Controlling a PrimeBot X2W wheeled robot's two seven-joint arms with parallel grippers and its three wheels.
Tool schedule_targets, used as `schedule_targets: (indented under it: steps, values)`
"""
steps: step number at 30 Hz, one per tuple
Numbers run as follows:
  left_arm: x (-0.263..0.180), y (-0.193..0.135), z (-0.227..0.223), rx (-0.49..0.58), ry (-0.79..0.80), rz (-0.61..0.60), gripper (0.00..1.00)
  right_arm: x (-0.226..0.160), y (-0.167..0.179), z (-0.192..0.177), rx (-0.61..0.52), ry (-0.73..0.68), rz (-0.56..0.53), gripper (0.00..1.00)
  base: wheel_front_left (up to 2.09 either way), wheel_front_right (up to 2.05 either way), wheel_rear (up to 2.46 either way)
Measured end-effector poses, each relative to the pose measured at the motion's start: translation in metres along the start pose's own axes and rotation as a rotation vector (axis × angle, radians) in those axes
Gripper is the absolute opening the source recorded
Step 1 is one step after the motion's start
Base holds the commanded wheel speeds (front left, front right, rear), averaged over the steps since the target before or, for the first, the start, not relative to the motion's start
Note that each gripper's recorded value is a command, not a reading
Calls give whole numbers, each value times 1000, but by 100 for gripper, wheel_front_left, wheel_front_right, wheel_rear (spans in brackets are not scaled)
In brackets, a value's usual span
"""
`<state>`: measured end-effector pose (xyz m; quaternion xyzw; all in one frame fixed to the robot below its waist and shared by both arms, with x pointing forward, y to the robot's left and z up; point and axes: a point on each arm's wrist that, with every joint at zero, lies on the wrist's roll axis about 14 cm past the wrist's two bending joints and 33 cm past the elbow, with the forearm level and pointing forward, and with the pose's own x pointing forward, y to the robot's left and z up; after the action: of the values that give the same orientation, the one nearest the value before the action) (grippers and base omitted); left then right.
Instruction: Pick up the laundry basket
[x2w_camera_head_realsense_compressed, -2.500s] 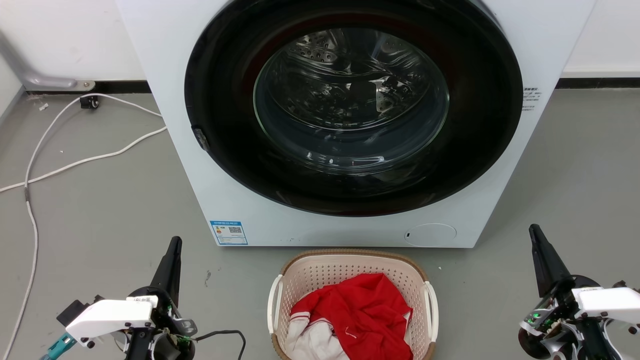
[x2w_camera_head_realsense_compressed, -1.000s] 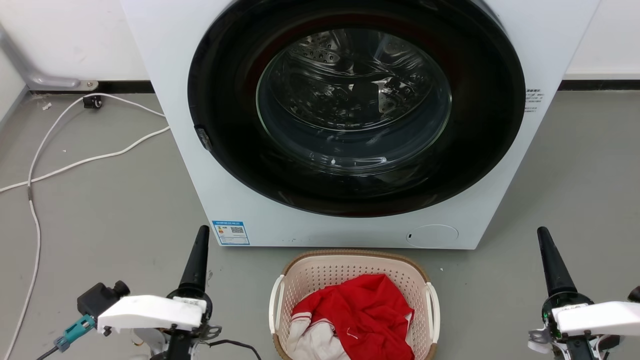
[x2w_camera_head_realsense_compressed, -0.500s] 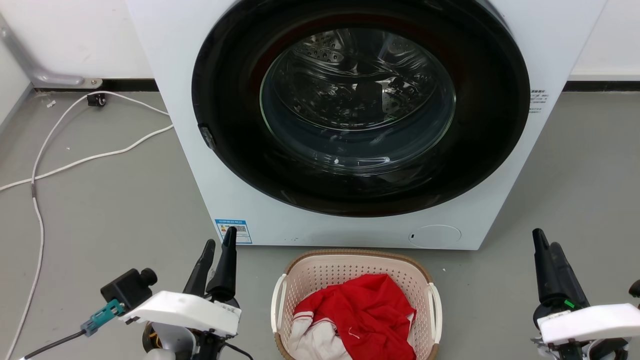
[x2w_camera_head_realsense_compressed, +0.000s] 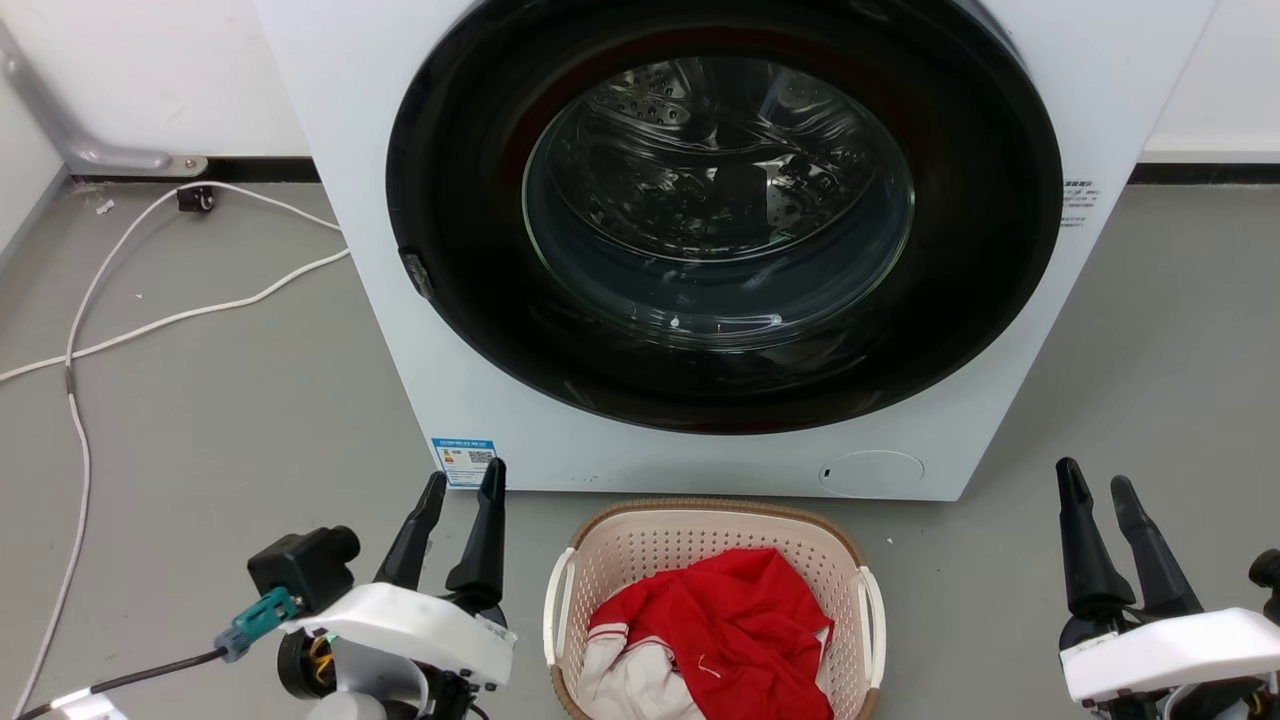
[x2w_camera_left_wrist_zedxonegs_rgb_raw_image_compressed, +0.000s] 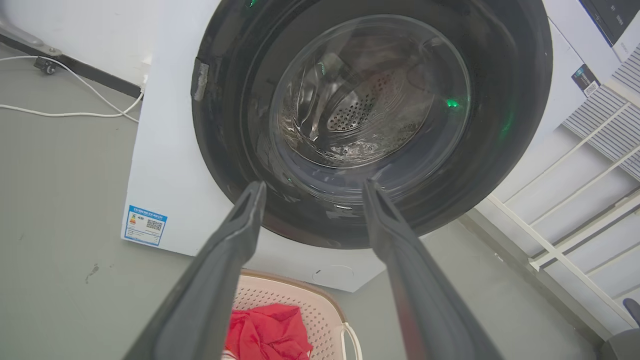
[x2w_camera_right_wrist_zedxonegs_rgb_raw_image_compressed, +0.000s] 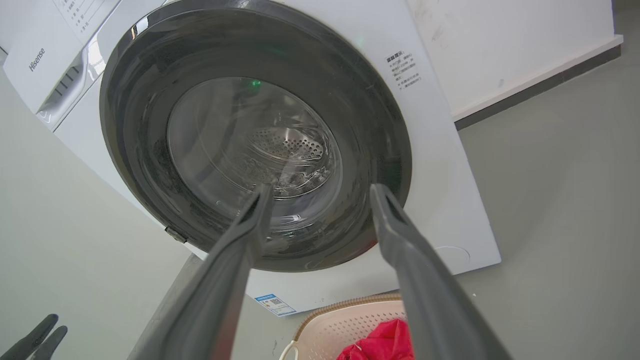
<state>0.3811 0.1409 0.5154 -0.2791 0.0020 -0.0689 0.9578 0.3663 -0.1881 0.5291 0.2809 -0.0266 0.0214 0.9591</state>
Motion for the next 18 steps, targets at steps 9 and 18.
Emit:
schedule_targets:
  steps: [9, 18]
  values:
    - [0, -6, -2, 133, 3, -27, 100, -3, 4, 3, -129, 1, 13, 100, 0, 0, 0]
    - [1, -16, -3, 249, -5, -59, 100, -6, 7, 4, -230, 4, 24, 100, 0, 0, 0]
